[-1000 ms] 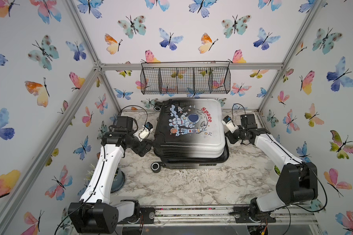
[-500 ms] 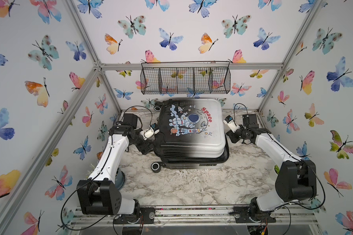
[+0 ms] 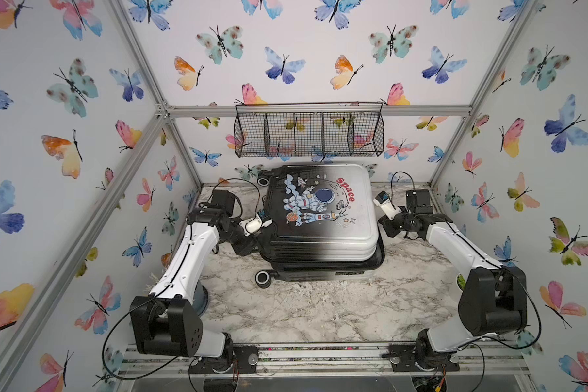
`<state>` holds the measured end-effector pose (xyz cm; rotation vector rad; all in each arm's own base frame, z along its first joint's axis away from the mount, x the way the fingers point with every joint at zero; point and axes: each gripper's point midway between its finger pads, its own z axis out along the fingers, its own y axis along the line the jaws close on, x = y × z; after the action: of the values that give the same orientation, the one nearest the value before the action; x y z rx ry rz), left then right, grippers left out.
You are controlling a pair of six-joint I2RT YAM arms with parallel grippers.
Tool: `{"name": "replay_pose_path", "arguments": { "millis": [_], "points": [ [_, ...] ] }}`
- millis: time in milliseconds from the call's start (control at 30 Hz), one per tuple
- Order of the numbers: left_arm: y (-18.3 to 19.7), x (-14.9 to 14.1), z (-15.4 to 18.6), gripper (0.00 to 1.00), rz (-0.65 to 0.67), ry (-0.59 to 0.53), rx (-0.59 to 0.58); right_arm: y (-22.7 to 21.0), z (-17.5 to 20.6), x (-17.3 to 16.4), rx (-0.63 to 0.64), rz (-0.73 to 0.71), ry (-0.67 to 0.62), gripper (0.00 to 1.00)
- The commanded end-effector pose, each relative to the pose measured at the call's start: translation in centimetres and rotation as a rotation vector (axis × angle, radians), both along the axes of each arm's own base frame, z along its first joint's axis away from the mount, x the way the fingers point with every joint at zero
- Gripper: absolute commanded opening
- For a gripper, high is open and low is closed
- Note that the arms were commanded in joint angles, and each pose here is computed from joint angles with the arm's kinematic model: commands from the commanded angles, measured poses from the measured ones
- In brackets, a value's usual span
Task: Close the suitcase zippers
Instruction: Zip the zipper on the suitcase.
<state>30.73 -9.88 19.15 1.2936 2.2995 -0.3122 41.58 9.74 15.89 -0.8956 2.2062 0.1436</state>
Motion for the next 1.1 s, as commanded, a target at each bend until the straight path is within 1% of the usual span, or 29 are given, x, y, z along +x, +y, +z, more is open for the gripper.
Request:
{"name": "replay_pose_path", "arguments": {
  "millis": [0,33,100,300,400,467,567,633,700,800,867,1000,1067],
  "points": [
    [1.4,-0.2,-0.2,0.84,0.089,0.001,0.044,-2.0,-0.4,1.1,-0.045,-0.057,-0.027,0.03],
    [1.8,0.0,-0.3,0.87,0.110,-0.003,0.064,-2.0,-0.4,1.2,-0.048,-0.059,-0.028,0.03],
    [2.3,0.2,-0.3,0.89,0.137,0.003,0.074,-2.4,-0.5,1.2,-0.065,-0.071,-0.029,0.04],
    [2.5,1.5,0.8,0.89,0.161,0.011,0.002,-3.1,-0.8,1.5,-0.102,-0.093,-0.023,0.03],
    [1.5,1.6,1.0,0.89,0.125,0.028,-0.058,-3.5,-0.8,1.8,-0.118,-0.105,-0.022,0.03],
    [1.2,1.1,0.3,0.87,0.104,0.054,-0.071,-3.7,-0.8,2.2,-0.119,-0.110,-0.019,0.03],
    [1.3,0.4,-0.6,0.82,0.084,0.072,-0.056,-4.2,-0.6,3.0,-0.125,-0.122,-0.015,0.03],
    [0.9,0.5,-0.2,0.81,0.072,0.062,-0.079,-4.4,-0.5,3.8,-0.129,-0.131,-0.009,0.03],
    [0.0,0.6,0.0,0.80,0.051,0.066,-0.131,-4.6,-0.5,4.3,-0.132,-0.136,0.004,0.03],
    [-0.8,0.2,-0.4,0.75,0.028,0.087,-0.160,-4.7,-0.1,4.9,-0.132,-0.135,-0.008,0.03],
    [-1.3,0.0,-0.6,0.71,0.015,0.095,-0.175,-4.8,0.0,5.0,-0.129,-0.132,-0.014,0.03],
    [-1.6,-0.2,-1.4,0.71,0.004,0.106,-0.167,-4.7,-0.5,5.0,-0.123,-0.127,-0.008,0.03],
    [-1.8,0.1,-1.4,0.68,-0.003,0.096,-0.167,-4.6,-0.7,4.9,-0.118,-0.124,-0.003,0.03]
  ]
}}
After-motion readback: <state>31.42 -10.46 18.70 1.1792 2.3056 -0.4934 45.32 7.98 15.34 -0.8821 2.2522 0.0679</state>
